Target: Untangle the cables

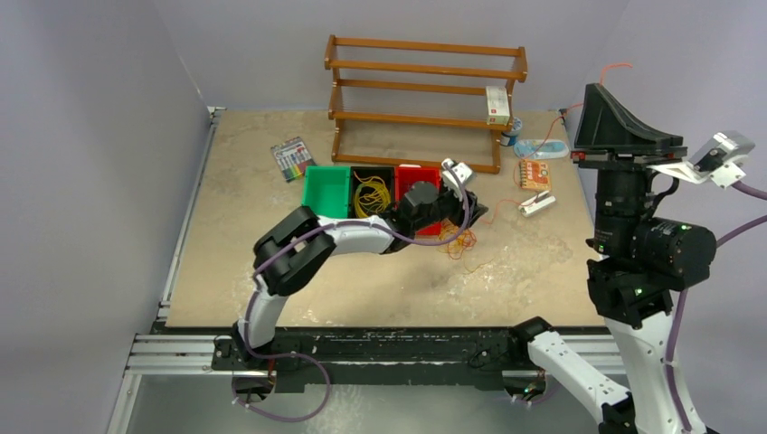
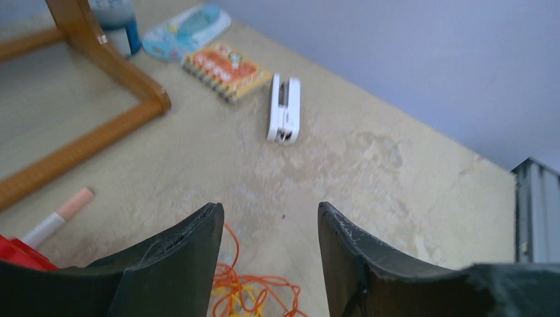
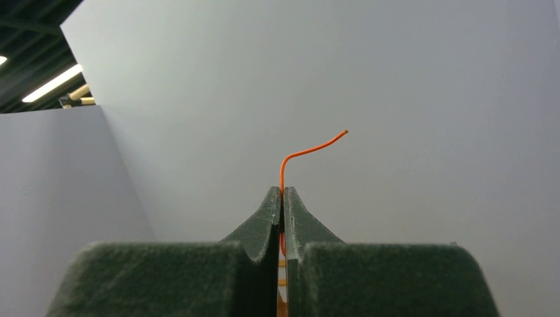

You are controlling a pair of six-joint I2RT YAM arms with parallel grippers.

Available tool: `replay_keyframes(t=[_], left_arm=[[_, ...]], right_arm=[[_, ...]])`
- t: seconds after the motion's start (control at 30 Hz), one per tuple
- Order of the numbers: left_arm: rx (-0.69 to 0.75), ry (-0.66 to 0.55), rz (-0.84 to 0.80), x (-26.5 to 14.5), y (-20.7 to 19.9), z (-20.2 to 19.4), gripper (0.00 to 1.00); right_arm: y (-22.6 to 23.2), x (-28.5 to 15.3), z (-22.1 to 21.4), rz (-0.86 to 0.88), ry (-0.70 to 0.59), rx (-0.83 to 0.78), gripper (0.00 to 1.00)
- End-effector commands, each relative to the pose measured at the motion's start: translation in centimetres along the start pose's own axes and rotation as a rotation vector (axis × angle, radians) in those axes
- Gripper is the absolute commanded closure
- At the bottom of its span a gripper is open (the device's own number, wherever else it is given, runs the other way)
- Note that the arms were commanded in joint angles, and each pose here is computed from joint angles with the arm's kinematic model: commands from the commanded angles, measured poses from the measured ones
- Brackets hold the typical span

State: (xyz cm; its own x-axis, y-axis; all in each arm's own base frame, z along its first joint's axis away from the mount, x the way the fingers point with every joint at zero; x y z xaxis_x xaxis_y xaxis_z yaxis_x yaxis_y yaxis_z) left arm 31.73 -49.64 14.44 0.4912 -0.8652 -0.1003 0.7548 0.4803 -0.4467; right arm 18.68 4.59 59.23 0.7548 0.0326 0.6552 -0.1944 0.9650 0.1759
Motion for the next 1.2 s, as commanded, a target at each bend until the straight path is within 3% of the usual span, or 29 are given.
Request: replay_keyframes(t=[0.0, 0.4, 0.57, 0.9, 1.17], left_arm=[[0.074, -0.153, -0.063, -2.6, -4.1, 8.3, 0.44], [0.145, -0.178, 0.167, -11.4, -1.5, 9.9, 0.38], [0.172, -0.234, 0.165, -15.6, -2.5, 12.7, 0.36], [0.180, -0.468, 0.057, -20.9, -6.7, 20.3, 0.27], [0.122, -0.444, 0.117, -22.1, -4.6, 21.1, 0.24]], right_arm=[[-0.8, 0.2, -0.8, -0.044, 0.008, -0.045, 1.00], [1.2, 1.2, -5.8, 0.089, 0.142, -0.089, 1.00], [2.9, 1.4, -8.4, 0.199, 0.203, -0.089, 1.00], [6.1, 1.8, -13.8, 0.384, 0.270, 0.012, 1.00], [9.6, 1.3, -17.2, 0.609, 0.290, 0.123, 1.00]])
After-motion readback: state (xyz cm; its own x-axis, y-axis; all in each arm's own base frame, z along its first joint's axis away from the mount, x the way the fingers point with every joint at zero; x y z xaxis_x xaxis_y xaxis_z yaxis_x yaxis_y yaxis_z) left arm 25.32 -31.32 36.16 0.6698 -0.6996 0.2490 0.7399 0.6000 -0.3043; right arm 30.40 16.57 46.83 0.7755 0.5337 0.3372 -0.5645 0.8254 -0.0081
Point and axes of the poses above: each gripper's point midway between its finger pads, its own x axis out along the fingers, its own y axis along the line the jaws close on, z = x × y, the point moved 3 cm from there along -x, back along the fingers, and after that the axes turned 14 degrees about -x, right-handed, at the moved point
